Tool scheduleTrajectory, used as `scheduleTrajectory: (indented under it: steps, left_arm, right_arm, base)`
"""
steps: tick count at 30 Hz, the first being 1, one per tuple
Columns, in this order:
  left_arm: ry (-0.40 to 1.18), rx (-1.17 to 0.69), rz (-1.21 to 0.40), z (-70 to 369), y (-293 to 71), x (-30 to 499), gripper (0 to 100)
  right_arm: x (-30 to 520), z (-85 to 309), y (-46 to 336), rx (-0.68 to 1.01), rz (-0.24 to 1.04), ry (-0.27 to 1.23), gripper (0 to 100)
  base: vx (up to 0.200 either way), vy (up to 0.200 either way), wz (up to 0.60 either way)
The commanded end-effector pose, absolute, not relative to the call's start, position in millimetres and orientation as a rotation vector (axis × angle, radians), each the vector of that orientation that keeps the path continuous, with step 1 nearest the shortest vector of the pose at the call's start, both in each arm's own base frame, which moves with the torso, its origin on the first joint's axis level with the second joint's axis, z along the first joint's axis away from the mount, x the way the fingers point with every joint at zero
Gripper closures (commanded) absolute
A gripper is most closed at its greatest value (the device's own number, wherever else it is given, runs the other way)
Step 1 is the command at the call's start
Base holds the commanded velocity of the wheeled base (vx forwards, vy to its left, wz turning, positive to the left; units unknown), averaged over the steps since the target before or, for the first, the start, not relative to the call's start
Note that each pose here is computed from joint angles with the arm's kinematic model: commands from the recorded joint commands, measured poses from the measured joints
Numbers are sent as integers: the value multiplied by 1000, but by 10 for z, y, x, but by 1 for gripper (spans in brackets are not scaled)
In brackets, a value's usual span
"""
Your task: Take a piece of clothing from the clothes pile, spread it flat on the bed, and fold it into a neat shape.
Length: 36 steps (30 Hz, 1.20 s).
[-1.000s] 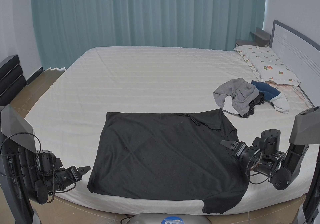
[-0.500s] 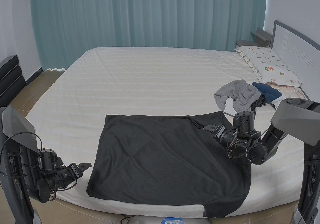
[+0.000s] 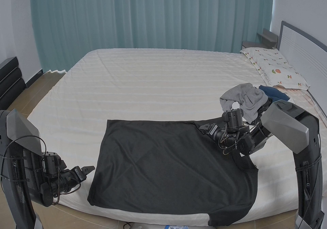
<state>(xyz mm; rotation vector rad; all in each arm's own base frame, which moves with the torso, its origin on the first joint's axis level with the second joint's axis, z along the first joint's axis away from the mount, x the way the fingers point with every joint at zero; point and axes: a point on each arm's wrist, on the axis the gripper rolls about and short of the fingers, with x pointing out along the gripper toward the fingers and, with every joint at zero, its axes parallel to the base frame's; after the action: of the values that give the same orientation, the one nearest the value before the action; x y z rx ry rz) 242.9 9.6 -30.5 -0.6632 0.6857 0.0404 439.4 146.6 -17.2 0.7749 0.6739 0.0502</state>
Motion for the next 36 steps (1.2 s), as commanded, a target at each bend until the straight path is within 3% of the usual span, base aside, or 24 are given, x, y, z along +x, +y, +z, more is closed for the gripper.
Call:
scheduleTrajectory:
  steps: [1,20,32,34,36]
  left_arm:
    - [700,-664,45,-343,95,2422,0]
    - [720,-661,51,-385,91,2408,0]
    - [735,-638,76,-450,52,2415,0]
    - [735,-640,77,-450,52,2415,0]
    - [736,-641,78,-451,52,2414,0]
  right_arm:
    - [4569,-382,1425,776,16,670,0]
    - [4993,-337,1305,810,-1,495,0]
    - [5309,20,1294,792,129,209,0]
    - [5377,21,1302,795,140,183,0]
    - [5450,-249,1319,771,129,207,0]
  base:
    - [0,0,0]
    - [32,0,0]
    - [0,0,0]
    - [0,0,0]
    - [0,0,0]
